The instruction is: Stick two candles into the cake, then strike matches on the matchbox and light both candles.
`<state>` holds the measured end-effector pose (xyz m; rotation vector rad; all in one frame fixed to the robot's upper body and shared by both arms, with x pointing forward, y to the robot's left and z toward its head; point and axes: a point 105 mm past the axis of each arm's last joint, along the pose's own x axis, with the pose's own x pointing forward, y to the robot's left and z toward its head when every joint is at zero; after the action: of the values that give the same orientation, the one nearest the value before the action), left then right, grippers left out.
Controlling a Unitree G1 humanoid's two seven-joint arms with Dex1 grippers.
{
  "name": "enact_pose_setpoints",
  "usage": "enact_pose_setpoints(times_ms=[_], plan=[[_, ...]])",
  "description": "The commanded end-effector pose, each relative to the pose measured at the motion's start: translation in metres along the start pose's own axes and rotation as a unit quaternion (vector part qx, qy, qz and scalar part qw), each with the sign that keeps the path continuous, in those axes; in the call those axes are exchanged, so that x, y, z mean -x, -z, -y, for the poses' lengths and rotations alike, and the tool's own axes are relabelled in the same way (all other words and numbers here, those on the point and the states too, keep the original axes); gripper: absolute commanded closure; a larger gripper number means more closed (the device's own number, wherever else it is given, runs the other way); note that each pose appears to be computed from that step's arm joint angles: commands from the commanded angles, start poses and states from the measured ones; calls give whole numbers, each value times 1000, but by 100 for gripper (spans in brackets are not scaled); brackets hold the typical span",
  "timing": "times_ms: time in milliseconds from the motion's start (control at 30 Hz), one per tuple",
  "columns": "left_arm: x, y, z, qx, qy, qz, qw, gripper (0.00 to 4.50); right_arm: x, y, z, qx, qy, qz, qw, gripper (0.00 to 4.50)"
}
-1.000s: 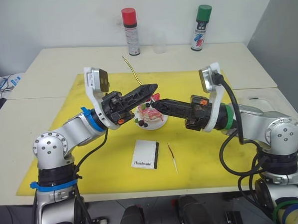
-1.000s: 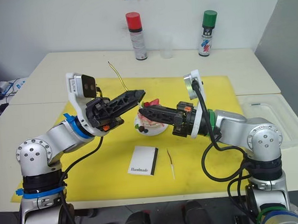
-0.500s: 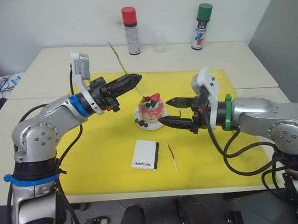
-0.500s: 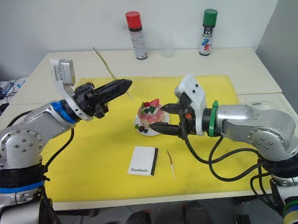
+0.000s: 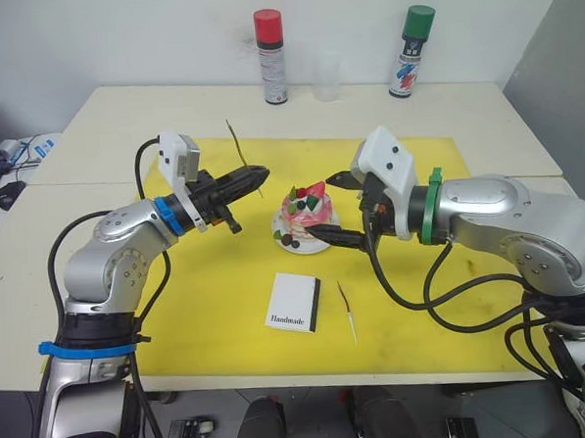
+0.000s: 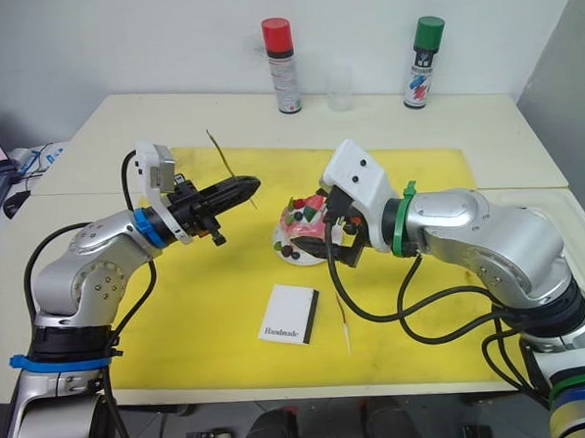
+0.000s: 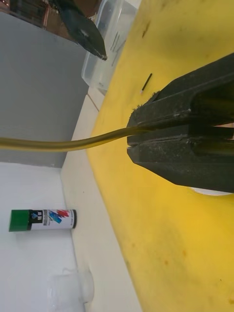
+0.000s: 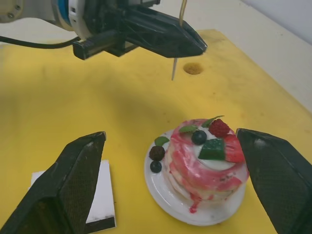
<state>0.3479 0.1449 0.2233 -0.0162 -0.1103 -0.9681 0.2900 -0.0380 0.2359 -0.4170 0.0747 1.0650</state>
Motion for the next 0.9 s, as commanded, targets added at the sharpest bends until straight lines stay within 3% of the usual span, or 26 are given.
enact_pose_setpoints(times_ms=[33, 900], plan=[[-6, -10, 2, -27, 13, 14, 999, 450, 3, -7, -1, 16, 11, 10, 1000, 1], [-28, 8, -3, -51, 31, 5, 998, 450, 3, -2, -11, 4, 8, 3, 1000, 1]])
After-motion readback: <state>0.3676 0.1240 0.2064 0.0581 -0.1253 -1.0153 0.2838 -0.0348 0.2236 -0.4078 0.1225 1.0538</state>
